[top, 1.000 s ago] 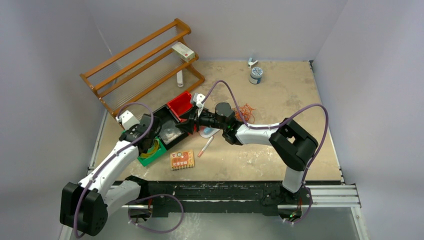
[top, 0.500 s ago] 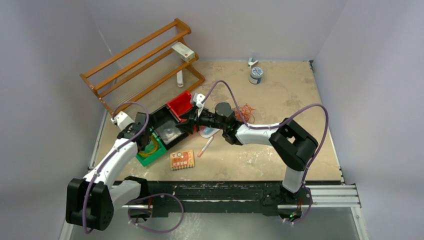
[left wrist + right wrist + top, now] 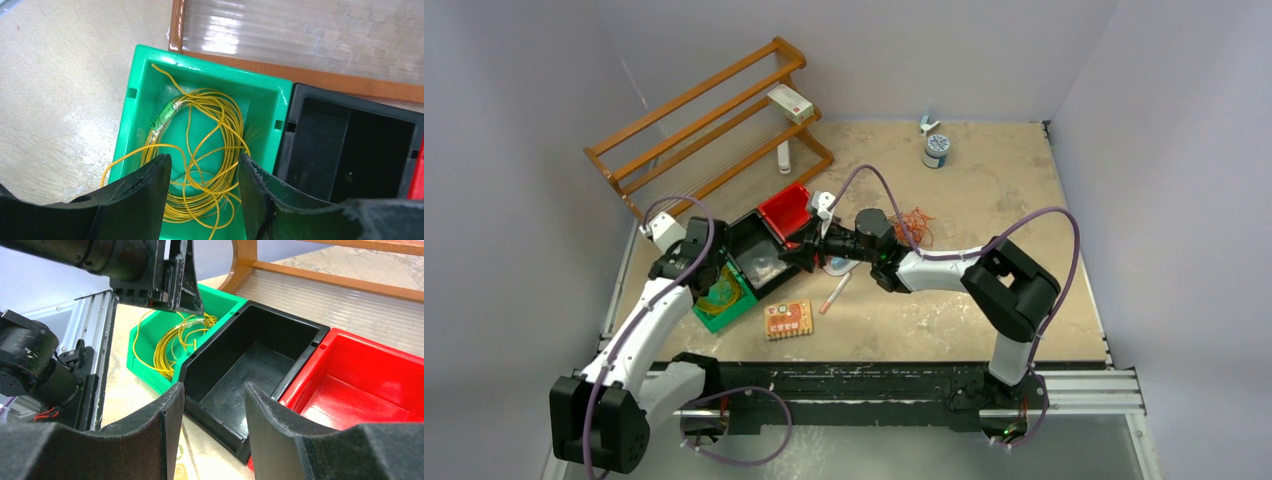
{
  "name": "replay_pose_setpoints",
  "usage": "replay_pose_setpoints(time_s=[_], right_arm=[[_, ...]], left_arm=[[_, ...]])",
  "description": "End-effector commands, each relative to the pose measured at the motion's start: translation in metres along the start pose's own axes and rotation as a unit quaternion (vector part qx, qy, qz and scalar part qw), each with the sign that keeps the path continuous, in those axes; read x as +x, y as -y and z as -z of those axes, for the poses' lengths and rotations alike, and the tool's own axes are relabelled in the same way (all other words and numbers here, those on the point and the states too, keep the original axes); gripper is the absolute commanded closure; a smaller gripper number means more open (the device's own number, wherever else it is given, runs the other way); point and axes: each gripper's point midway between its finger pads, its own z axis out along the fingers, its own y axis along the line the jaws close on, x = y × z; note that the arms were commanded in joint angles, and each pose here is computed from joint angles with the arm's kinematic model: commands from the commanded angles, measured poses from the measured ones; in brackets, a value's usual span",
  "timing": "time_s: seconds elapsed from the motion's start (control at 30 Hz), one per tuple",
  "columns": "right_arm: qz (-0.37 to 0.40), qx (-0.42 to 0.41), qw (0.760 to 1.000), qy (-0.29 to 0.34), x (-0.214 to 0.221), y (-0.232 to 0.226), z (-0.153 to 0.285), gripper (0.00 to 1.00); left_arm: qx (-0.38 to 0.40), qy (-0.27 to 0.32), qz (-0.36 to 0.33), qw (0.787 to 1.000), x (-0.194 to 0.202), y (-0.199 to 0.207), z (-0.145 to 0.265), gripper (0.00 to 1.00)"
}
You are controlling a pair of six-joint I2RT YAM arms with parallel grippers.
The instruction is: Untangle the cables
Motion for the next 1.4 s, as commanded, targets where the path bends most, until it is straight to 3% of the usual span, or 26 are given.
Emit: replay_pose_setpoints(time_s=[0.0, 0.5, 0.63, 0.83, 1.1, 1.37], right_arm=[[0.030, 0.003, 0.999, 0.042, -0.034, -0.002, 0.003, 0.50], [0.023, 0.003, 0.999, 0.035, -0.026, -0.005, 0.009, 0.50], [0.045, 0.003, 0.998, 0.038, -0.031, -0.004, 0.008, 0.50], [0.135, -0.062, 0.989, 0.025, -0.028, -0.043, -0.008, 0.49], [0.298, -0.169, 0.940, 0.012, -0.027, -0.086, -0.062, 0.51], [0.318, -0.243, 0.916, -0.029, 0.007, -0.108, -0.103, 0.52]], left_arm=[[-0.004, 0.027, 0.003, 1.000, -0.028, -0.004, 0.021, 0.48], [0.003, -0.044, 0.082, 0.996, -0.018, -0.017, 0.065, 0.47], [0.031, -0.018, 0.091, 0.995, -0.029, -0.012, 0.068, 0.47], [0.076, 0.020, 0.051, 0.996, -0.063, 0.017, 0.076, 0.47], [0.083, 0.125, 0.028, 0.988, -0.144, 0.025, 0.120, 0.47], [0.086, 0.187, 0.033, 0.978, -0.186, 0.008, 0.161, 0.46]])
